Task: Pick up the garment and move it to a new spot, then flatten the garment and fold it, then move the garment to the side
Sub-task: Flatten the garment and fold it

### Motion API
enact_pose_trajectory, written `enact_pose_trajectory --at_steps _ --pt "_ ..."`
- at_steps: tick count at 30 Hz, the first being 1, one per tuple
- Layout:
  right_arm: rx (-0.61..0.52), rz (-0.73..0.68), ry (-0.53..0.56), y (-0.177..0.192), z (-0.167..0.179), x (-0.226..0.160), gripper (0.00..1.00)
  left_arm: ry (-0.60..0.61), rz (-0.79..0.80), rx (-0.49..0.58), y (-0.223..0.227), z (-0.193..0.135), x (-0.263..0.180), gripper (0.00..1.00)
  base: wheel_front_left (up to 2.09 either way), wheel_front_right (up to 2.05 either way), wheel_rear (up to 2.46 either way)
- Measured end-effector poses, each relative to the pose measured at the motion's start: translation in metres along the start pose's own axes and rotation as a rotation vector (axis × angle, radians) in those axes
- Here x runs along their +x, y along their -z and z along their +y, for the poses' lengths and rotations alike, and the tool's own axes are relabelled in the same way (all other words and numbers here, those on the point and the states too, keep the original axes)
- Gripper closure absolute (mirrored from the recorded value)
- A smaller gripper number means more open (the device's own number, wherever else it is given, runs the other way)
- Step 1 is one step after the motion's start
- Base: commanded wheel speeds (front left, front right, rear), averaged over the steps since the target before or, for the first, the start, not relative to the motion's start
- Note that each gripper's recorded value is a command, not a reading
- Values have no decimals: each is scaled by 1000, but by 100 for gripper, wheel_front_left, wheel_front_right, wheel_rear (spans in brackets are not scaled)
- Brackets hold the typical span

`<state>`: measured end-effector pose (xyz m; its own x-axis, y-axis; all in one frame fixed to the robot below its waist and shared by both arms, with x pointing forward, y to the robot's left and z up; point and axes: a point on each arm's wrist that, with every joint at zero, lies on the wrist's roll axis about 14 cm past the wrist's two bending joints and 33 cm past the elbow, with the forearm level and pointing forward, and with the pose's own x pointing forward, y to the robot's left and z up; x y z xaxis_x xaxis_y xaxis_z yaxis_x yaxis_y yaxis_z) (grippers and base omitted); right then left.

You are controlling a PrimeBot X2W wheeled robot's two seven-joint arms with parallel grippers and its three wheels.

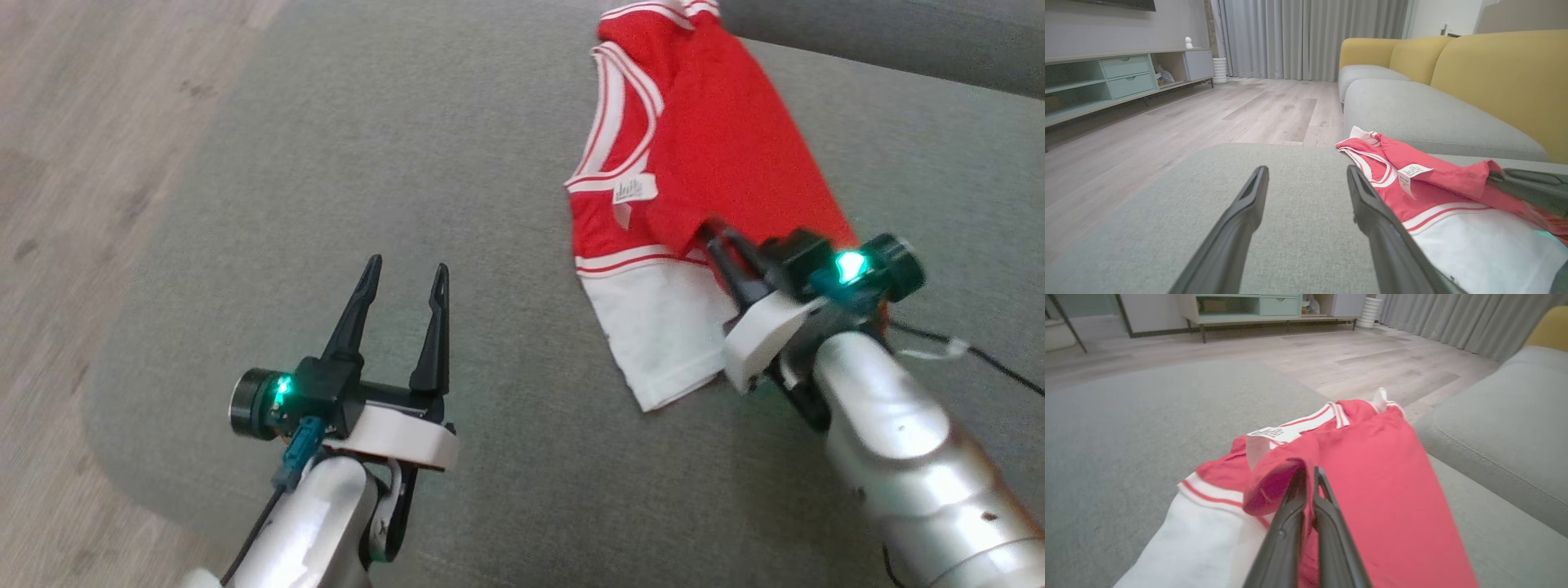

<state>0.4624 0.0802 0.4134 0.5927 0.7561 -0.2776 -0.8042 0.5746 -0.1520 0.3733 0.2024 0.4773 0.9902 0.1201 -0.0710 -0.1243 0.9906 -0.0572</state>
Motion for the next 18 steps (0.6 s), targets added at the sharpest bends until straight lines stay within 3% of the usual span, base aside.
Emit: enact_pose_trajectory --at_steps 7,12,18 --pt "136 -104 277 -32 -105 -32 100 60 -2 0 2 -20 11 0 0 0 0" --pt "138 -106 440 -42 -186 -61 100 90 20 -4 11 -31 18 0 0 0 0" --pt "110 -43 554 -50 -253 -72 100 103 17 -16 9 -37 26 0 0 0 0"
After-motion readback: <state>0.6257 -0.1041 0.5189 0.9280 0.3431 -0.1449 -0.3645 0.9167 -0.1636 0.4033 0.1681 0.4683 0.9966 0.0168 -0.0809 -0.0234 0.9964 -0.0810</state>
